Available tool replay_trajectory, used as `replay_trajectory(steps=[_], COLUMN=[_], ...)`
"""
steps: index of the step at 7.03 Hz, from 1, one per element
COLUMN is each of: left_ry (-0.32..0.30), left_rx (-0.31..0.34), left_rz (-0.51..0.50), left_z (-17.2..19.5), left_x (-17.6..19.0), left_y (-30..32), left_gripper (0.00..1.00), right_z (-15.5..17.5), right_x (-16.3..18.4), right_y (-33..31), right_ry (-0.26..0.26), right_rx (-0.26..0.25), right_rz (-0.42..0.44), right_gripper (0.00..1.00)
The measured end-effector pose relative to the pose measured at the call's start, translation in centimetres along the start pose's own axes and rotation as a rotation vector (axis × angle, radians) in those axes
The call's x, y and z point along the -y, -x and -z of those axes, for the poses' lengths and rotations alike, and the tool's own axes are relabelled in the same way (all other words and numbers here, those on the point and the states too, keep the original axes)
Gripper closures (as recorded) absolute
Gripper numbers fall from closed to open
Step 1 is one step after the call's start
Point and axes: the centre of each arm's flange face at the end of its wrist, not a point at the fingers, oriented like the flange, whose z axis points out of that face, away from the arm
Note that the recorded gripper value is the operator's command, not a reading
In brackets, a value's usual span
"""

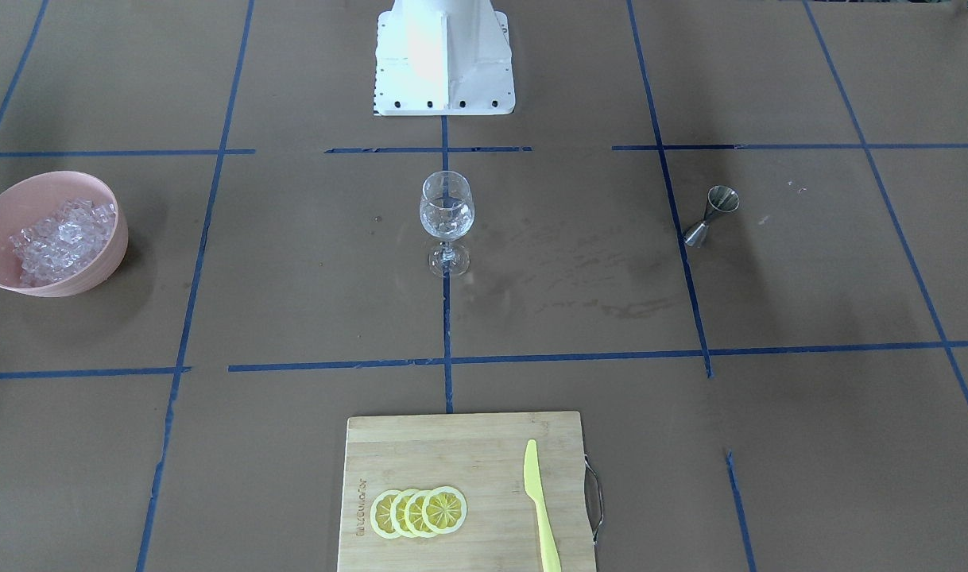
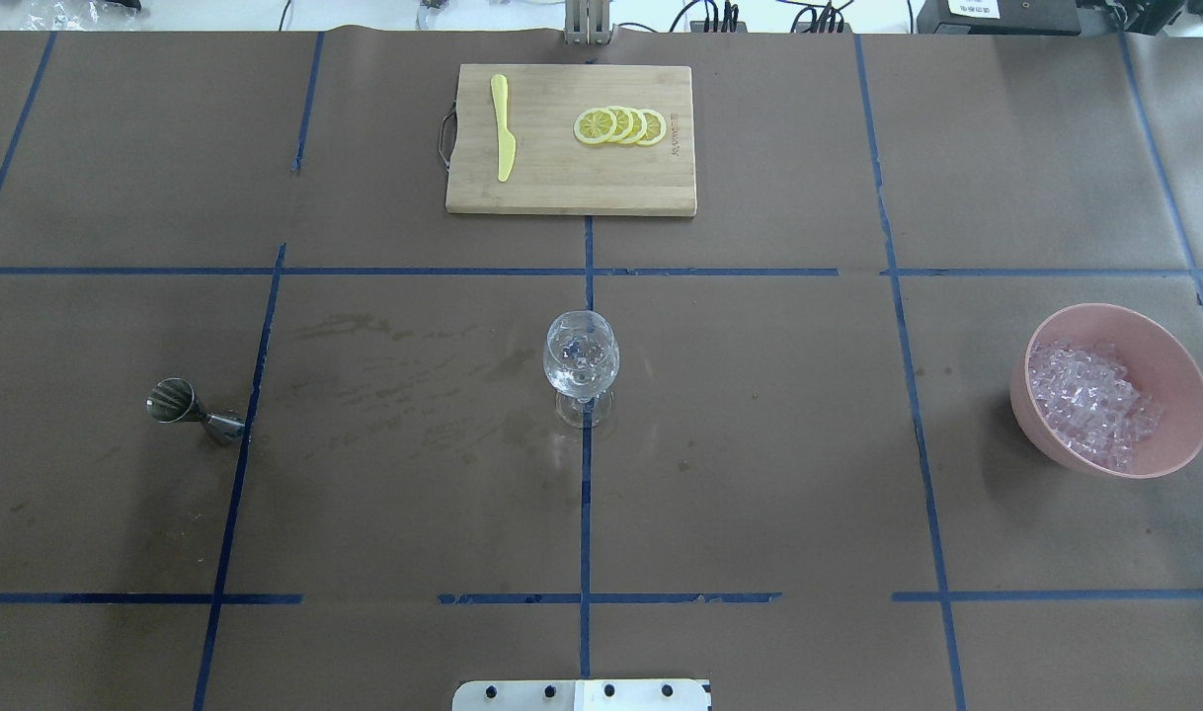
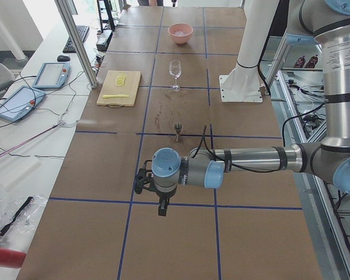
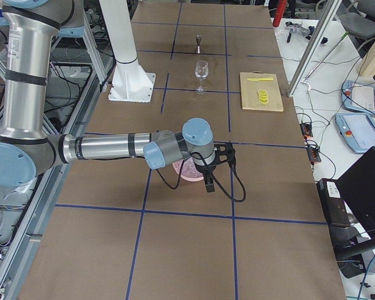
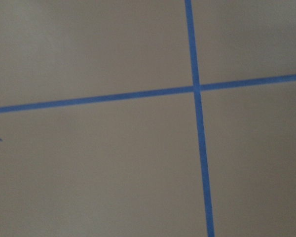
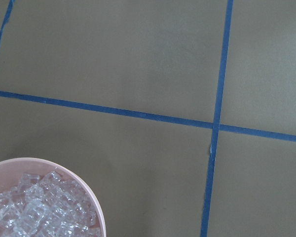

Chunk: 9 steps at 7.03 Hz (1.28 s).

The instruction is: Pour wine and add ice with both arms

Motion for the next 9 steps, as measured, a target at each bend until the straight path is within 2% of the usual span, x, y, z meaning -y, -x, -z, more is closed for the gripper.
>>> replay_trajectory(steps=[2, 4, 6, 8, 9], left_ry=[-0.024, -0.055, -0.085, -0.096, -0.098], left_rx=[-0.019, -0.02, -0.02, -0.02, -0.02], left_rz=[-0.017, -0.048, -0.076, -0.088, -0.089], left_z=[1.4, 2.0, 2.2, 2.3, 2.3], left_x=[-1.0, -0.5, -0.2, -0.1, -0.1], left_y=[-1.2, -1.8, -2.0, -2.0, -2.1], left_gripper=[0.0, 0.0, 0.0, 0.0, 0.0], right_z=[0.5, -2.5, -6.4, -8.5, -9.5], right_x=[0.8, 0.7, -1.8, -3.9, -4.6], right_y=[3.2, 8.9, 13.2, 15.2, 16.2], right_ry=[-0.016, -0.027, -0.047, -0.081, -0.107], right_rx=[0.023, 0.04, 0.044, 0.043, 0.026], right_rz=[-0.027, -0.043, -0.068, -0.145, -0.185], right_gripper=[0.0, 0.0, 0.02, 0.02, 0.07])
